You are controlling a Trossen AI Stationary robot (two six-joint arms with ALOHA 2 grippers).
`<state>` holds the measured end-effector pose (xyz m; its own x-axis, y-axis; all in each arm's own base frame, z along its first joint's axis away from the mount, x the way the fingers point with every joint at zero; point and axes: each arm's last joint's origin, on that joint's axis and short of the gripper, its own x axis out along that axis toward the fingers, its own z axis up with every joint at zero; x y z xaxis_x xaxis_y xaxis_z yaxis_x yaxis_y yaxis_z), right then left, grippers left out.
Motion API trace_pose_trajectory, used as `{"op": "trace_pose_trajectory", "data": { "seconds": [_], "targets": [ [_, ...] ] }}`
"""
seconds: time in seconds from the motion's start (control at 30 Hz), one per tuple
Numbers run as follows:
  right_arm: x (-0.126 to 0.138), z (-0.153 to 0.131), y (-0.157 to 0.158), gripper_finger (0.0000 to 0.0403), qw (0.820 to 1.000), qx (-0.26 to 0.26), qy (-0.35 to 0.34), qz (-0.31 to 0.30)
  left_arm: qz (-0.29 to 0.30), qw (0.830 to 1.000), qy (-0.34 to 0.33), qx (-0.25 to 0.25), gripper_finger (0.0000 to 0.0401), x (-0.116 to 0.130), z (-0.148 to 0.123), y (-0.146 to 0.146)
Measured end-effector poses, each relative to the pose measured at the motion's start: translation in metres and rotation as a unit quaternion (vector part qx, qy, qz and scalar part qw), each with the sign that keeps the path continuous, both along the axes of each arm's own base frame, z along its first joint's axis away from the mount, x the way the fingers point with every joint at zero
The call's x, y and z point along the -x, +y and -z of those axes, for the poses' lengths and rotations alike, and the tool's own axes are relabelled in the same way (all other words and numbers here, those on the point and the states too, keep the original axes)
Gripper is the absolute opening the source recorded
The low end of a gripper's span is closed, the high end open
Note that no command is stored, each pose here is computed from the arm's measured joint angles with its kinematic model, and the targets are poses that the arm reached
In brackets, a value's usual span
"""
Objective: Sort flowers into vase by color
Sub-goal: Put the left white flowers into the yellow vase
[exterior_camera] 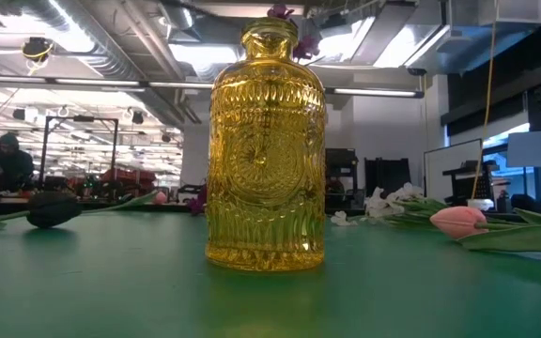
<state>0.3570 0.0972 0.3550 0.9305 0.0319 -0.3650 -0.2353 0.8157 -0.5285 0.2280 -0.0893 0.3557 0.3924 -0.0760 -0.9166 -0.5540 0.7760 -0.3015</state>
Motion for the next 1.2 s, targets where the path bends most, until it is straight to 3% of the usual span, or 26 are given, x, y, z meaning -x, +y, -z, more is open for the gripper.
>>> {"op": "trace_pose_trajectory", "data": {
  "seconds": [0.2, 0.37, 0.67, 0.8, 1.0, 1.2],
  "targets": [
    [-0.021, 0.026, 0.003, 0.0026, 0.997, 0.065, 0.014, 0.030, 0.011, 0.999, -0.030, 0.010, 0.0012, -0.005, -0.003, -0.002],
    [-0.030, 0.031, 0.008, 0.0039, 0.995, 0.101, -0.004, 0.015, 0.020, 0.999, -0.048, 0.011, 0.0013, -0.008, -0.004, -0.003],
    [-0.033, 0.031, 0.008, 0.0166, 0.993, 0.110, -0.021, 0.023, 0.023, 0.998, -0.056, 0.016, 0.0013, -0.009, -0.005, -0.004],
    [-0.033, 0.031, 0.007, 0.0198, 0.990, 0.134, -0.021, 0.026, 0.025, 0.997, -0.065, 0.023, 0.0013, -0.011, -0.006, -0.005],
    [-0.033, 0.031, 0.007, 0.0192, 0.989, 0.144, -0.018, 0.025, 0.038, 0.995, -0.084, 0.044, 0.0013, -0.015, -0.009, -0.008],
    [-0.032, 0.033, 0.007, 0.0150, 0.989, 0.148, -0.009, 0.026, 0.043, 0.994, -0.085, 0.046, 0.0013, -0.015, -0.009, -0.008]
  ]
}}
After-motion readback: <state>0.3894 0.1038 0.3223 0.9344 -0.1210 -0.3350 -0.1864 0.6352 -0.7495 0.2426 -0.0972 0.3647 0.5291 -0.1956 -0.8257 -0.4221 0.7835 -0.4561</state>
